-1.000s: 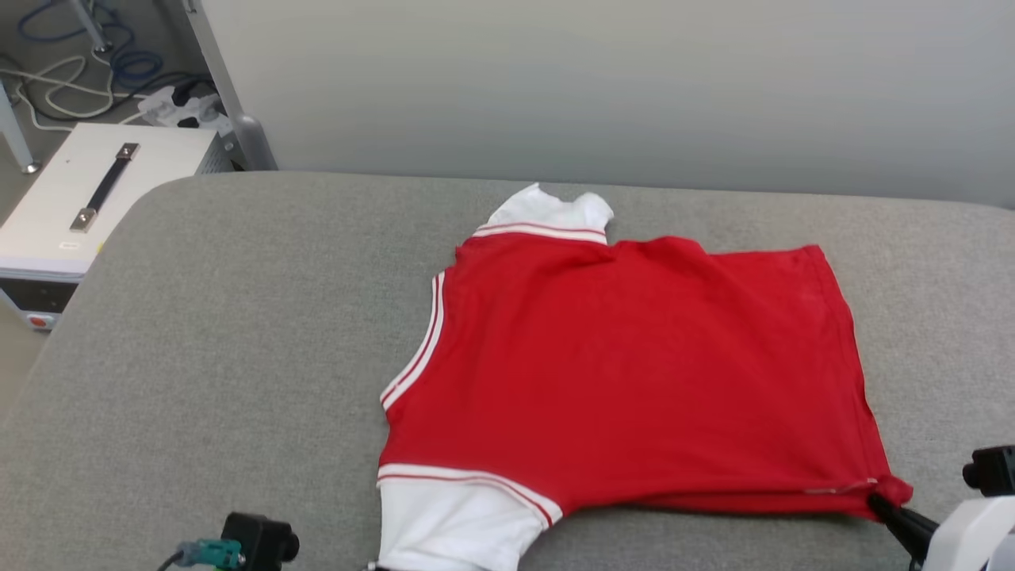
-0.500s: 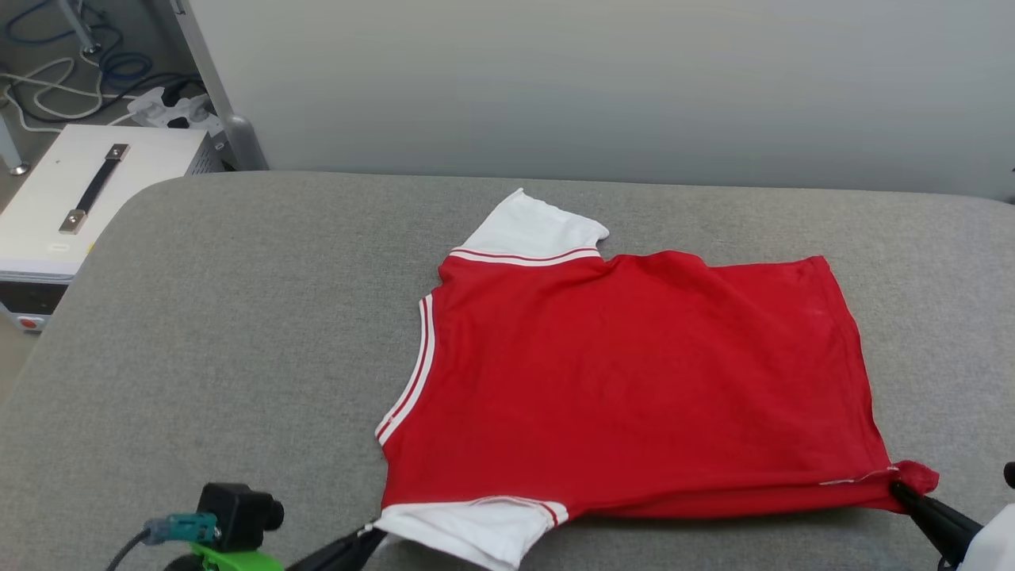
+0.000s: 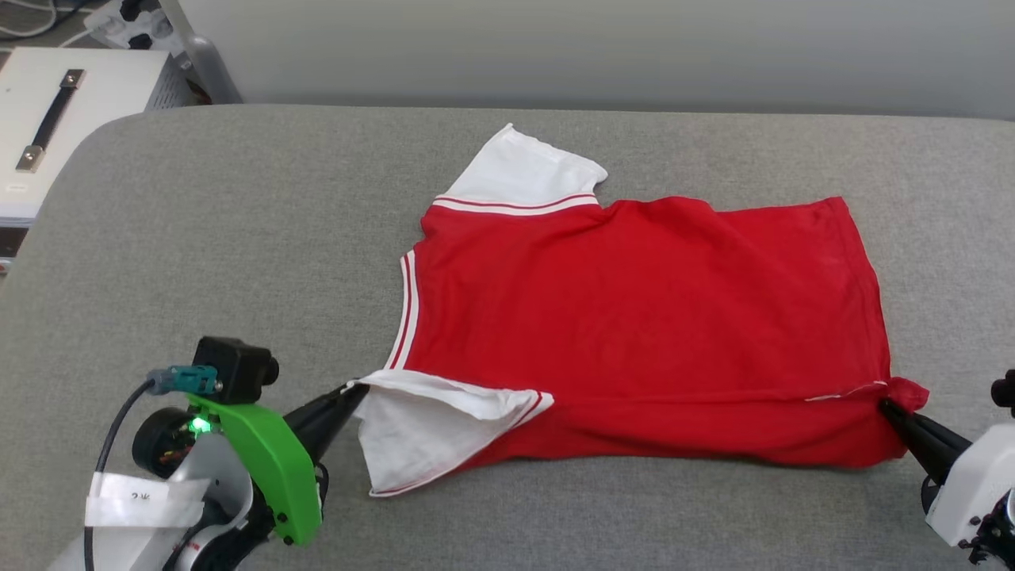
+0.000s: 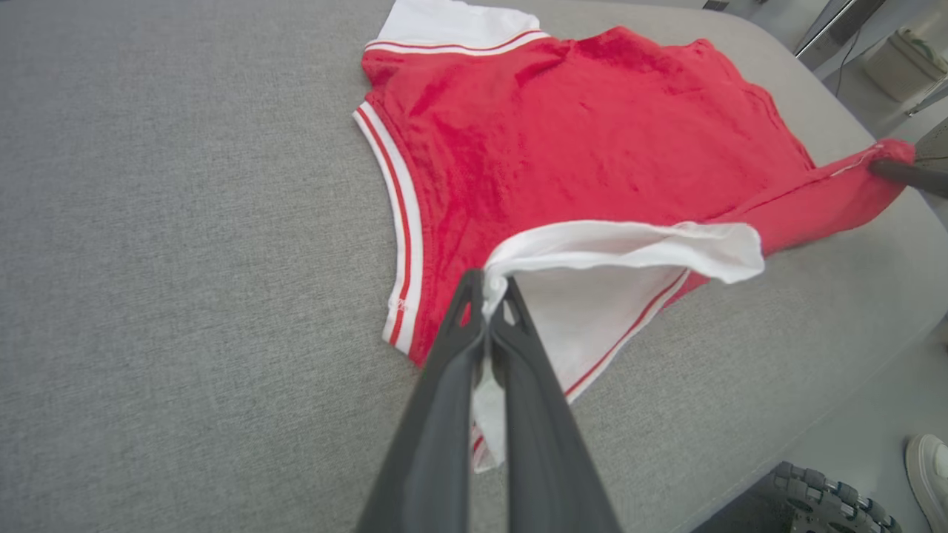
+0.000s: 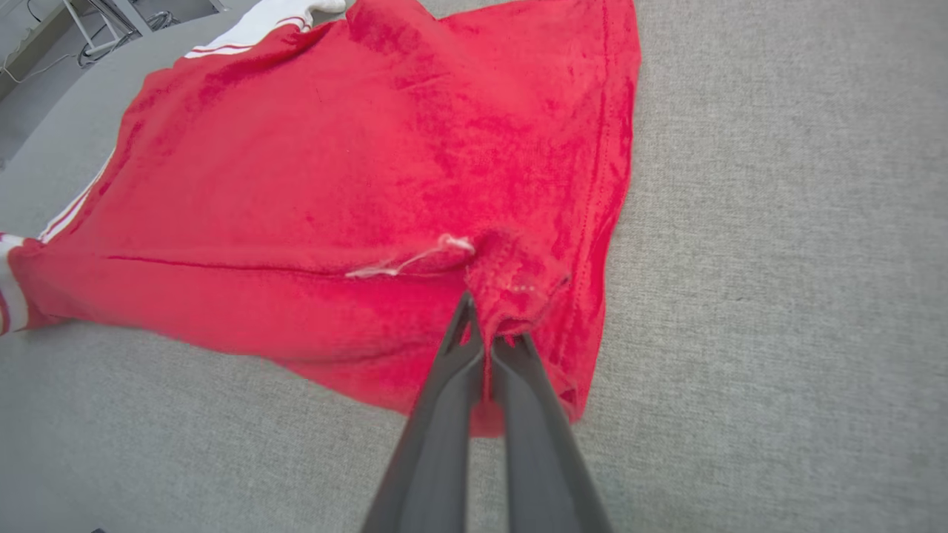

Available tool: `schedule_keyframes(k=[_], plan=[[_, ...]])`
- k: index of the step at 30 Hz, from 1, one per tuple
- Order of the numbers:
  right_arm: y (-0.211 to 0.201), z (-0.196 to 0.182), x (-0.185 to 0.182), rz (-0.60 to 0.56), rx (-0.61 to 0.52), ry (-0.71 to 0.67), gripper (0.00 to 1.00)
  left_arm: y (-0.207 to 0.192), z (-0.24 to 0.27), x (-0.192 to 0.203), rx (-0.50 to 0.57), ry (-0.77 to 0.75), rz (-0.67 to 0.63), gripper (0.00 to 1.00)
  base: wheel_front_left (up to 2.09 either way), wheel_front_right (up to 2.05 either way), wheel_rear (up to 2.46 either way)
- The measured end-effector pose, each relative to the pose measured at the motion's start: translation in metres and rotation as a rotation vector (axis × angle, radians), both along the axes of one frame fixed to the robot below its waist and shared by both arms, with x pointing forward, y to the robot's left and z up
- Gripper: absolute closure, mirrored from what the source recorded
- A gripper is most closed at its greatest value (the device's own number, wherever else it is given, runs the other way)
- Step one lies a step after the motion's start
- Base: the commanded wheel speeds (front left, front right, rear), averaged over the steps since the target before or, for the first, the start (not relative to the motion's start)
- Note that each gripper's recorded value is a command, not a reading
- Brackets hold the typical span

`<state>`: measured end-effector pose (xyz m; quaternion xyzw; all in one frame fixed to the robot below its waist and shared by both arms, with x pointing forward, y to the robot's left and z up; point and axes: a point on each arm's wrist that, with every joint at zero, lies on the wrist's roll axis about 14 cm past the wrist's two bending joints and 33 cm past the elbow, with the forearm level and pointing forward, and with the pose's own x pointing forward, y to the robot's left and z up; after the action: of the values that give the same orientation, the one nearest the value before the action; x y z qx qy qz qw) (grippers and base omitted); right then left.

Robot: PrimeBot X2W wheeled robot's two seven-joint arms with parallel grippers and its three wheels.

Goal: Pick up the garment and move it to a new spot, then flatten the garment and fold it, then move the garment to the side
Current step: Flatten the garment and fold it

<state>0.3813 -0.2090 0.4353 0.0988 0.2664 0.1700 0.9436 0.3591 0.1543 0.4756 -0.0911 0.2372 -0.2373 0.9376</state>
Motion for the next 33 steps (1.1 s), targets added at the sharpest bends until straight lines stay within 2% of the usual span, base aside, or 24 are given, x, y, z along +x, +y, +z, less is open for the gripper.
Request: schedule_keyframes(k=[5, 12, 22, 24, 25, 26, 29, 33], plan=[[0.003, -0.015, 0.01, 0.01, -0.033, 0.049, 1.0, 0.007, -0.021, 0.023, 0.08, 0.043, -0.008, 1.0, 0.0, 0.0, 0.0], [-0.003, -0.034, 0.016, 0.0, -0.081, 0.111, 1.0, 0.002, -0.048, 0.042, 0.119, 0.101, -0.03, 1.0, 0.0, 0.0, 0.0], [0.0, -0.049, 0.019, -0.013, -0.092, 0.159, 1.0, -0.002, -0.079, 0.053, 0.176, 0.147, -0.045, 1.0, 0.0, 0.0, 0.0], [-0.001, -0.049, 0.02, -0.01, -0.105, 0.158, 1.0, -0.003, -0.081, 0.055, 0.176, 0.137, -0.039, 0.34, 0.0, 0.0, 0.0], [-0.001, -0.049, 0.021, -0.011, -0.111, 0.155, 0.14, -0.003, -0.08, 0.057, 0.173, 0.127, -0.031, 0.0, 0.0, 0.0, 0.0], [-0.002, -0.049, 0.021, -0.015, -0.112, 0.15, 0.0, -0.003, -0.079, 0.058, 0.168, 0.113, -0.021, 0.0, 0.0, 0.0, 0.0], [0.001, -0.045, 0.021, -0.016, -0.112, 0.135, 0.0, -0.002, -0.072, 0.063, 0.124, 0.075, 0.028, 0.0, 0.0, 0.0, 0.0], [-0.003, -0.031, 0.026, -0.043, -0.105, 0.089, 0.0, -0.006, -0.043, 0.076, -0.028, -0.006, 0.14, 0.0, 0.0, 0.0, 0.0]])
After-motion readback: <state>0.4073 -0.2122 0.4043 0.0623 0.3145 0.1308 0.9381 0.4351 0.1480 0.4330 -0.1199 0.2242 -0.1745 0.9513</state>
